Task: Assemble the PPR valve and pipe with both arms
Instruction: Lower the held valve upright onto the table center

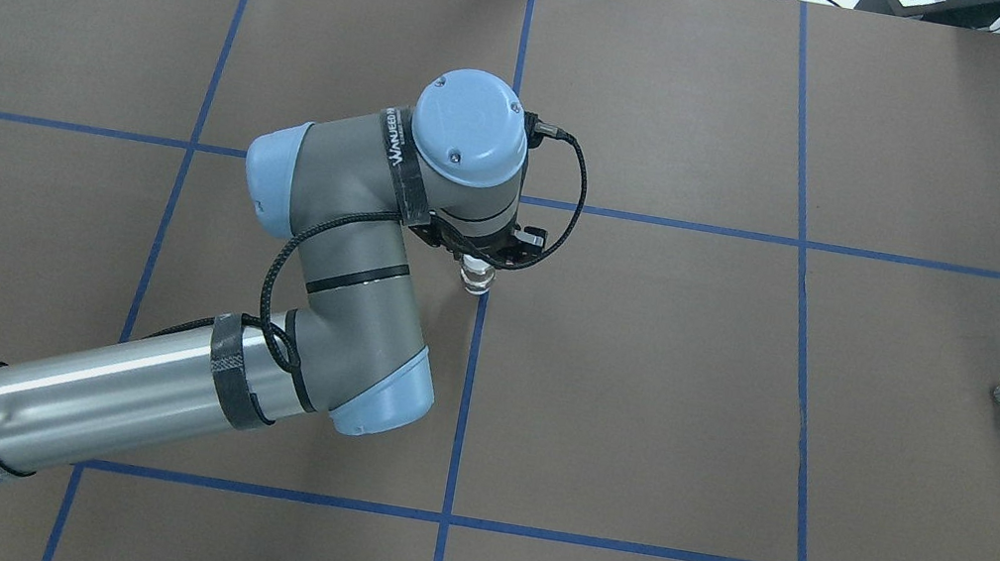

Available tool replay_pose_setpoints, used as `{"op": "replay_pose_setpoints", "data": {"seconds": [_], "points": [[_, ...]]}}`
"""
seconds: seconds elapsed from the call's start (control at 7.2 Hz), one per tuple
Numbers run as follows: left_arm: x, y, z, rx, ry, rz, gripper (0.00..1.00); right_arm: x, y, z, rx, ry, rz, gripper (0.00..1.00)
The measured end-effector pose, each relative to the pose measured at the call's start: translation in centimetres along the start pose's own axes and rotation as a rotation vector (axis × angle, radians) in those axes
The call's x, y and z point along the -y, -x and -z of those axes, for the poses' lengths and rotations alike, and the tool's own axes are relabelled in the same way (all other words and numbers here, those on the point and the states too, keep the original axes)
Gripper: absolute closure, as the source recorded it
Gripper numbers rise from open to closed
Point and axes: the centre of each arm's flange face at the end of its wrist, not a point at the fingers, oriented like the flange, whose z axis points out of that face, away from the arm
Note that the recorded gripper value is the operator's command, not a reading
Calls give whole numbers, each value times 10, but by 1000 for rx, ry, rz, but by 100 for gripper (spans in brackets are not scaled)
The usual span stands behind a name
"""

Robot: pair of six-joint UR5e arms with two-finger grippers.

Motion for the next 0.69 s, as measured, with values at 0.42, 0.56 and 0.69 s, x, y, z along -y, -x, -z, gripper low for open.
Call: {"op": "replay_pose_setpoints", "data": {"seconds": [0.42,0.56,0.69], "points": [[-9,-11,-4,2,-1,-15,73,0,0,0,0,0,0,0],[-10,-11,-5,2,0,-16,64,0,0,0,0,0,0,0],[-11,-11,-6,3,0,-17,45,0,0,0,0,0,0,0]]}}
